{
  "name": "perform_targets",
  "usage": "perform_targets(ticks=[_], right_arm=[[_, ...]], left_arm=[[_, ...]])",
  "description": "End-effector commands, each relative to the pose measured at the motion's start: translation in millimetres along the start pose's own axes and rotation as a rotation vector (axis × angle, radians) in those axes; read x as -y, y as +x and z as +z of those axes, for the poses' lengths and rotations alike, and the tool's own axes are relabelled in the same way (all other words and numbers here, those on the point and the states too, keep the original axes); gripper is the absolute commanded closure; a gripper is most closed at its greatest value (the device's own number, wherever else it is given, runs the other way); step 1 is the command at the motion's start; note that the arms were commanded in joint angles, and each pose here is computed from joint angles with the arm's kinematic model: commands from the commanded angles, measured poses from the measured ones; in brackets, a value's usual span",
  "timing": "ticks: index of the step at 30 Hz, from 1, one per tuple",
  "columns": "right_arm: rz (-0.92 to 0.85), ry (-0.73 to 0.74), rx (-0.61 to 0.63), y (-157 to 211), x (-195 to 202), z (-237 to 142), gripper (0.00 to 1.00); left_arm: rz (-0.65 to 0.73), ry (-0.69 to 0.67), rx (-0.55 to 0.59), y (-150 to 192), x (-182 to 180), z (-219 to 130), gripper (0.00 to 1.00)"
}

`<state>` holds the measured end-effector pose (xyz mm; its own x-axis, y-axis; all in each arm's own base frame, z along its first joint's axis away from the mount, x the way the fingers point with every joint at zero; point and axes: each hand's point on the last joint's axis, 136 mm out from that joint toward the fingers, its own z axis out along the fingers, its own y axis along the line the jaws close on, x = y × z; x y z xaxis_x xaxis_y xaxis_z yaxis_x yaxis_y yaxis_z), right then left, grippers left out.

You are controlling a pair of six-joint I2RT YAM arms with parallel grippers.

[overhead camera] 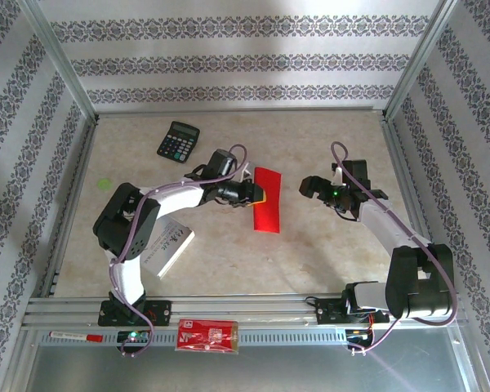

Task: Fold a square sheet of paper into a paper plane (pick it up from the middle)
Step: First fold the square sheet of paper in half at the center of the table, then hold the square sheet of paper at the center of the table.

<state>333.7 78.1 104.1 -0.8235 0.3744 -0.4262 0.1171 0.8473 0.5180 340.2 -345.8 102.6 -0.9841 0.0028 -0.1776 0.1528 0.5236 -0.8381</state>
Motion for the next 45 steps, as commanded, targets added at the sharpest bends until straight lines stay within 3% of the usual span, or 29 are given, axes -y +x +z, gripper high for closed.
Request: perform_targets(ticks=[1,9,18,26,45], right_arm=[[-0.051,-0.054,-0.033,5,-18,-1,0.02],[-0.119,-0.134,-0.113,30,-53,21,0.06],[-0.137,-0.198,-0.177,49,-78,43,0.17],[-0.143,-0.232,-0.217,62,-92,60,0.39],[-0.115,-0.230,-0.236,55,-113,118,0.65]], left_arm=[[-0.008,0.022,-0.036,6,-4,5,0.81],[-0.050,-0.070,-0.103,19,-45,7,0.76],[-0.064,-0.167,-0.164,27,-79,-1,0.73],[-0.085,-0.208,-0.137,25,-90,-4,0.71],[-0.112,-0.309,-0.050,23,-106,-15,0.60]])
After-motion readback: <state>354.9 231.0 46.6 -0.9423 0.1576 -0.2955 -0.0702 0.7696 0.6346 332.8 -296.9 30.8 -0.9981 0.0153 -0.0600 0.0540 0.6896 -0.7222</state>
